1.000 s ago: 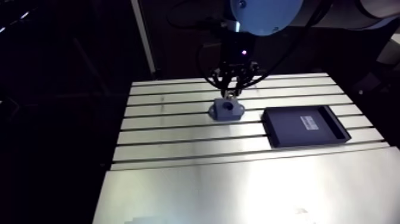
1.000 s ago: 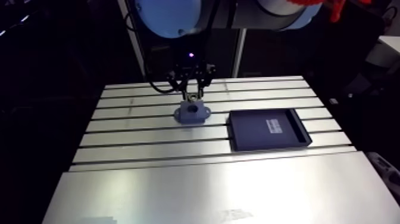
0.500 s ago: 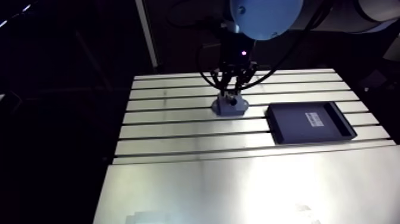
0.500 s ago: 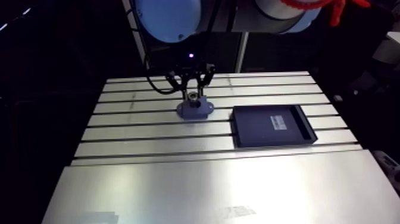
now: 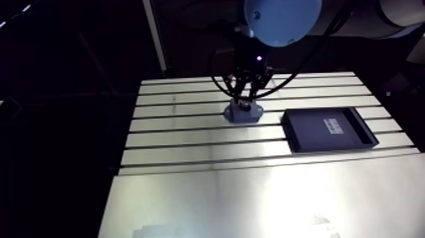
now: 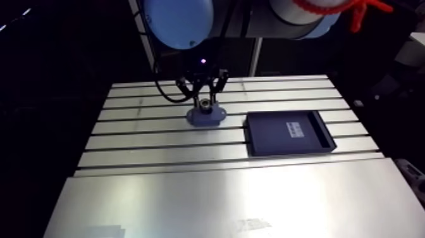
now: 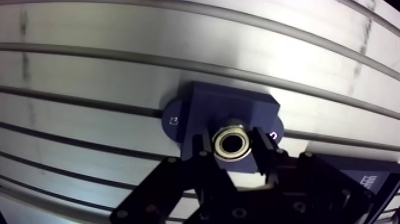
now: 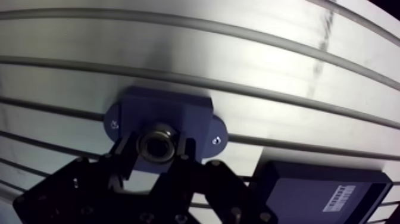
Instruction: Pick up the bearing and press it into the housing until flush.
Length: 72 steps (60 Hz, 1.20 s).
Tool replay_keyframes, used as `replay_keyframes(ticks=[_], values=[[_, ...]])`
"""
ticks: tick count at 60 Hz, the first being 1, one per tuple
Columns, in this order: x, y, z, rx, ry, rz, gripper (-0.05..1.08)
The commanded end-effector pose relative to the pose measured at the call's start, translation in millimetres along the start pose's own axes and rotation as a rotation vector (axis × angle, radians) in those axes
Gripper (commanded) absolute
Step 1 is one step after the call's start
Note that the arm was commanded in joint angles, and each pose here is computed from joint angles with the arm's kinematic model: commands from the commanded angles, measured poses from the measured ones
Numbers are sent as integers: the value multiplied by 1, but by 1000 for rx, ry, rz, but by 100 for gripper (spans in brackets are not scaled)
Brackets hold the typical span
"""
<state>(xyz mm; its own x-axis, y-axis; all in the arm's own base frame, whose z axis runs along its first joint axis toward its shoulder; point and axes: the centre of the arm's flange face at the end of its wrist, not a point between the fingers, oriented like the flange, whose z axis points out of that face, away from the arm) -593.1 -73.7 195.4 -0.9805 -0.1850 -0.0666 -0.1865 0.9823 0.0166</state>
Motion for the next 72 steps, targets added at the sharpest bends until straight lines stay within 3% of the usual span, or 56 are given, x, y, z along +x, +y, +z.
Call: replay_keyframes(ticks=[1,72], values=[[-3,1,3,1,-7,1,64],[-3,1,13,5,-25,-6,64]])
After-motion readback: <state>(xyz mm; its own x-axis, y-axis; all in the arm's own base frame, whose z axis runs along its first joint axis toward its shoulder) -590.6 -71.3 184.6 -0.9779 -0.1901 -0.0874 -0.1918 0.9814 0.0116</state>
